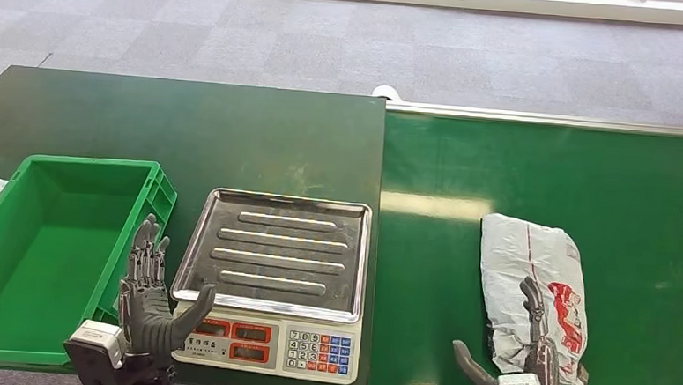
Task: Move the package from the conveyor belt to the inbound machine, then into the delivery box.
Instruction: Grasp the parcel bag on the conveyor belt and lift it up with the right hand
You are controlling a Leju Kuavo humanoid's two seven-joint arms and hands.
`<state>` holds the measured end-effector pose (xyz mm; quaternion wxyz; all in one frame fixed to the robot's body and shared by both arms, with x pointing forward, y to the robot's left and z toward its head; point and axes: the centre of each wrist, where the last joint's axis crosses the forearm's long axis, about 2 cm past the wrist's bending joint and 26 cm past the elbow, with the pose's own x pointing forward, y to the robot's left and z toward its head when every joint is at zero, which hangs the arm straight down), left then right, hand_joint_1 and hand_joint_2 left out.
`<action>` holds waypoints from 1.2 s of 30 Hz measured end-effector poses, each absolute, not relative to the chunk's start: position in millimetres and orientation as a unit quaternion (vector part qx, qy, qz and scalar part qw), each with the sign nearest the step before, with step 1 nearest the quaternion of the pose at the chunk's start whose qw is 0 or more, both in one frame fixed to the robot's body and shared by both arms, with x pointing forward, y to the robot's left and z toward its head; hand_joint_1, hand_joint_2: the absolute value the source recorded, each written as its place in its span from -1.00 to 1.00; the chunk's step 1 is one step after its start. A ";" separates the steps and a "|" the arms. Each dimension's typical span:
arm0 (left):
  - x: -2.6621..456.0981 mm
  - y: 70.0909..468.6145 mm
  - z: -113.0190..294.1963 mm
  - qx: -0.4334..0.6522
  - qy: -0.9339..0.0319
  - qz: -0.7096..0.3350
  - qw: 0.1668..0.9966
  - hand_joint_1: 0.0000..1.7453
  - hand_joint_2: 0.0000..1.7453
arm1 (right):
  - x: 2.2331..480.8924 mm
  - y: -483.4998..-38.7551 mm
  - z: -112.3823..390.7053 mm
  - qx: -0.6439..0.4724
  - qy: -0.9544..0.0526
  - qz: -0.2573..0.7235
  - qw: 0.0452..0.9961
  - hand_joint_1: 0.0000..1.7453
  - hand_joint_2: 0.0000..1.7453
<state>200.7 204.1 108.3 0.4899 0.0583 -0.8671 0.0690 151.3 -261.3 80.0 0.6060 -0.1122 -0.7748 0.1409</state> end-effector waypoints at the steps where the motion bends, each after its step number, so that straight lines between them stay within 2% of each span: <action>1: 199.6 203.8 108.0 0.058 -0.866 0.068 0.492 -1.00 1.00 | 152.6 -265.0 79.0 -0.122 -0.769 0.138 0.612 -1.00 1.00; 13: 194.6 200.1 106.1 0.044 -0.860 0.065 0.505 -1.00 1.00 | 167.0 -323.7 71.7 -0.237 -0.702 0.143 0.656 -1.00 1.00; 19: 197.7 198.1 107.4 0.035 -0.861 0.068 0.502 -1.00 1.00 | 191.4 -358.8 74.8 -0.299 -0.677 0.150 0.656 -1.00 1.00; 27: 207.4 193.7 110.5 0.020 -0.865 0.065 0.496 -1.00 1.00 | 251.5 -392.1 80.8 -0.316 -0.650 0.151 0.675 -1.00 1.00; 36: 218.9 188.8 114.0 0.012 -0.870 0.060 0.490 -1.00 1.00 | 294.6 -388.6 54.1 -0.258 -0.584 0.221 0.737 -1.00 1.00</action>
